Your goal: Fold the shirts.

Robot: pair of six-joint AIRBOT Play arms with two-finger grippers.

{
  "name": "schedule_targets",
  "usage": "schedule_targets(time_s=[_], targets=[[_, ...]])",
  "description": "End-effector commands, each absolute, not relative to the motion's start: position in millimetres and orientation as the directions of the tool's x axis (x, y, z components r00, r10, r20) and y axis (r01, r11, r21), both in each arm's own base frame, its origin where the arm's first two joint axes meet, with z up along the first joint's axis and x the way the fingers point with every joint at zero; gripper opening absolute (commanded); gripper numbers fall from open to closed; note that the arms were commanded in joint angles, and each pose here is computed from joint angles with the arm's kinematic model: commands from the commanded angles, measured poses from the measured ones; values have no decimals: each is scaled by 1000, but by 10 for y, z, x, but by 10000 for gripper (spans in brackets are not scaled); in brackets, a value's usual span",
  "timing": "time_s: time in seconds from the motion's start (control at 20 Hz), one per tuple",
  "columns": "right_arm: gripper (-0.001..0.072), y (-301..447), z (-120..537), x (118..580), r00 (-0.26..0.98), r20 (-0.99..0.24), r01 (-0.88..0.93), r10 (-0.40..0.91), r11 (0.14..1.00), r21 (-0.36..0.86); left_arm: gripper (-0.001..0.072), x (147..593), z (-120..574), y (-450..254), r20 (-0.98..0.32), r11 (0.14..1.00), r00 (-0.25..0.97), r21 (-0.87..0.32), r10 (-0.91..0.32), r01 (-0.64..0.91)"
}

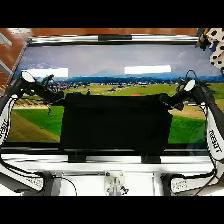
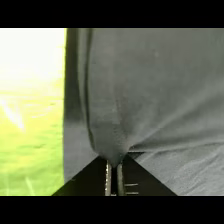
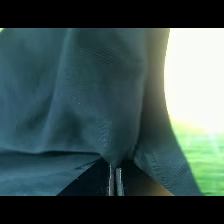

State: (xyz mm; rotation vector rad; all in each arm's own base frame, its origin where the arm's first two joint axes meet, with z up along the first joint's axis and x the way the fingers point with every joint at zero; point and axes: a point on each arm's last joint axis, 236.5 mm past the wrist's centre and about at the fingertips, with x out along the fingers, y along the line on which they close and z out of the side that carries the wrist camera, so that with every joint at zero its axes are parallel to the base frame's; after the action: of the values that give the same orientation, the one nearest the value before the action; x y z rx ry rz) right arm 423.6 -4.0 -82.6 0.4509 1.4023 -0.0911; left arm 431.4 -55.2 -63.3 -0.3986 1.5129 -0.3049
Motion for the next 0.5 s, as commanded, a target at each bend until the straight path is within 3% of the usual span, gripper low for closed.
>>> schedule_targets(time_s=[0.0, 0.2, 0.25, 0.3, 0.35, 0.4, 0.45], targets=[[60, -111, -768, 4317, 224, -951, 366, 213, 886, 285, 37, 4356, -607, -477, -900, 898, 54, -436, -433, -62], [63, -52, -769, 4280, 207, -950, 368, 234, 881, 297, 38, 4335, -671, -606, -900, 899, 29, -436, -435, -51], [185, -42, -769, 4267, 201, -950, 362, 238, 883, 298, 58, 4338, -672, -606, -900, 898, 30, -435, -434, -61], [500, -16, -754, 4259, 199, -948, 347, 249, 887, 306, 252, 4339, -666, -595, -900, 896, 31, -435, -434, -86], [599, 30, -707, 4218, 189, -943, 318, 273, 892, 321, 548, 4322, -649, -567, -900, 891, 27, -436, -436, -125], [599, 40, -634, 4171, 181, -942, 292, 284, 899, 327, 619, 4270, -607, -524, -897, 887, 8, -438, -442, -143], [599, 21, -530, 4102, 174, -942, 266, 287, 908, 325, 619, 4206, -542, -478, -894, 885, -13, -442, -449, -148]])
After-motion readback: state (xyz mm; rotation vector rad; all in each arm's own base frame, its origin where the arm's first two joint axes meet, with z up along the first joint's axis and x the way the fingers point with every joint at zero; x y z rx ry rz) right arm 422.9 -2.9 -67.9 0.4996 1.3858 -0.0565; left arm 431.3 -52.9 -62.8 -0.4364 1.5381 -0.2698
